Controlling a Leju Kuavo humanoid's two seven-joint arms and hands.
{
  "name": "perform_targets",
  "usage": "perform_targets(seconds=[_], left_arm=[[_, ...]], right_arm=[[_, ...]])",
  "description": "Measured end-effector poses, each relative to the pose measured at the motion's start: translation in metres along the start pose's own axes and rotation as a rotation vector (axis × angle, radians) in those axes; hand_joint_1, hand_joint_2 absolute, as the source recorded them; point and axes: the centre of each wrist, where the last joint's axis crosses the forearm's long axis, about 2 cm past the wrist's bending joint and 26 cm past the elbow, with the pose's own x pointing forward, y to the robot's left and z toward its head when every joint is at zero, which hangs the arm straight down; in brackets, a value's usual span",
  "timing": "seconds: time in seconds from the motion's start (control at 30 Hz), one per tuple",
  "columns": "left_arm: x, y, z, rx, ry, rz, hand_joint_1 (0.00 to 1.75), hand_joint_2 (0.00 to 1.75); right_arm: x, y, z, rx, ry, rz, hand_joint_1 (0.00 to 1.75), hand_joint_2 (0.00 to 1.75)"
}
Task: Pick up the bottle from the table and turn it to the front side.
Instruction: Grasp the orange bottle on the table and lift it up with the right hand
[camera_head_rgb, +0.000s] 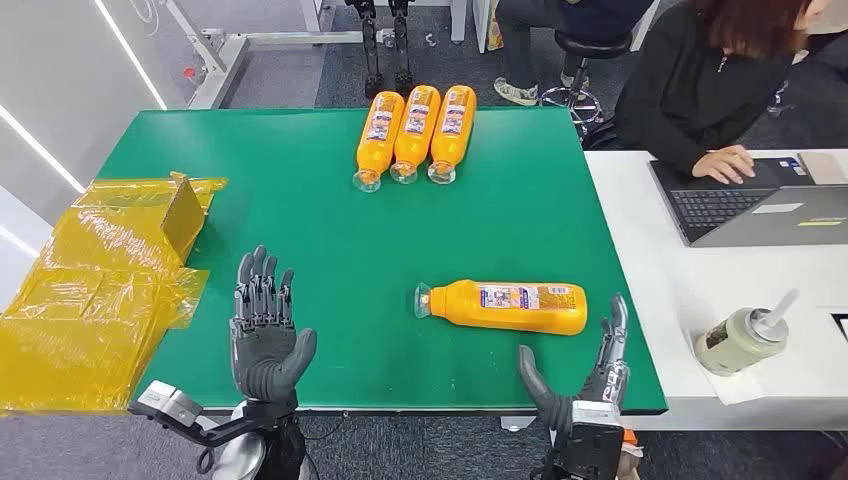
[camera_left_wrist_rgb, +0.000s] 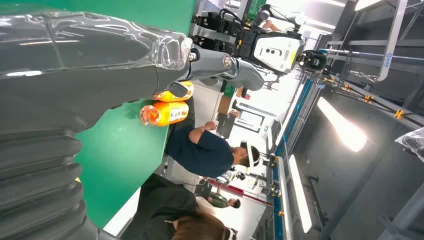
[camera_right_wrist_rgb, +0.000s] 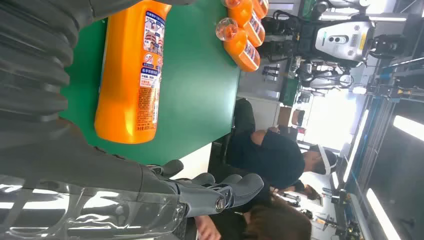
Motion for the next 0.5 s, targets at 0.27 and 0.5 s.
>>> perform_targets(seconds=[0.27, 0.5], left_arm=[[0.000, -0.002, 0.000, -0.004, 0.000, 0.003, 0.00, 1.75], [0.000, -0.005, 0.000, -0.026, 0.001, 0.011, 0.00, 1.75]], right_arm=[[0.000, 0.000, 0.000, 0.011, -0.002, 0.009, 0.00, 1.75], [0.009, -0.009, -0.019, 0.066, -0.241, 0.456, 0.00, 1.75]])
